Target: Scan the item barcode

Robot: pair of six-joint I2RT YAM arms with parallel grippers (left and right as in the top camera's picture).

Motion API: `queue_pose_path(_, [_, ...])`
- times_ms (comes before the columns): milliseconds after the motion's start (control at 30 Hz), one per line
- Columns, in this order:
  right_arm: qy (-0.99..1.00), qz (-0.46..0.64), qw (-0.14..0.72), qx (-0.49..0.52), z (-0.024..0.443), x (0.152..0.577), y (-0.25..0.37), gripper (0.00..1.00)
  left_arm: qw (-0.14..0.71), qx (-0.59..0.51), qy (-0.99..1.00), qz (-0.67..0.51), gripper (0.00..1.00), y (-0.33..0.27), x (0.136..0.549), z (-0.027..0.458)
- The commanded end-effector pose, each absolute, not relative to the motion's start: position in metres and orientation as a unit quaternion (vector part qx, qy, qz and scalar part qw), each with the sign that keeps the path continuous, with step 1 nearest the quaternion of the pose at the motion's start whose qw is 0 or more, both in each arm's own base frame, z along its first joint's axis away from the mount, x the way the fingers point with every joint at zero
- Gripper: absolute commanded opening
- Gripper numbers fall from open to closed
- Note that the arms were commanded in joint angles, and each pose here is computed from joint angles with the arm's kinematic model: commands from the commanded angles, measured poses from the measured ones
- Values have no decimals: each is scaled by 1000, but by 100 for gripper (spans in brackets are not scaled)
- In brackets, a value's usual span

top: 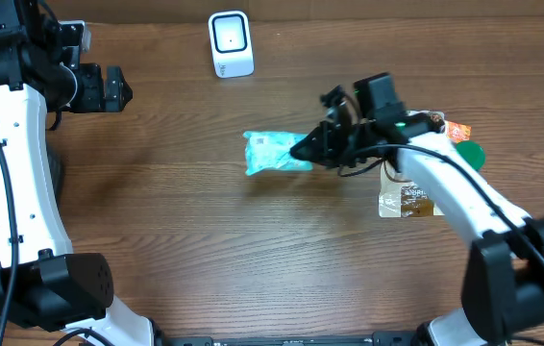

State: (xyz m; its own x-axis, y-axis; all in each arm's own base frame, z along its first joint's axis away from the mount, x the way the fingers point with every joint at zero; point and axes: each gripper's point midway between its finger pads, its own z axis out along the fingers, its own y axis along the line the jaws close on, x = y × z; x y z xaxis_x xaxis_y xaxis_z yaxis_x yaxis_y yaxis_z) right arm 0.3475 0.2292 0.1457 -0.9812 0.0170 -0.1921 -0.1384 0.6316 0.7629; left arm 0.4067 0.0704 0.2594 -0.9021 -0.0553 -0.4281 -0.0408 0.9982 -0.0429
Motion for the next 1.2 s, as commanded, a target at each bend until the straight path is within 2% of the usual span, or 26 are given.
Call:
queue_pose_path(0, [884,447,124,-65,177,343,216,4,220,-18,975,-8,100,76,407,258])
queue_pose_path(433, [861,470,170,-93,228,323,203,4,219,-18,975,-8,99,76,407,258])
queue_pose_path(700, [869,456,174,-75,231,323,201,4,219,-18,975,-8,99,76,407,258])
queue_pose_path(900, [916,342,208,-12,229,346,190,4,219,-18,975,-8,99,76,407,258])
queue_pose_path(1100, [928,198,316,-14,284,399,197,4,219,-18,975,-8,100,76,407,258])
queue_pose_path(1167, [918,115,378,-27,305,434,203,4,219,-18,975,-8,100,76,407,258])
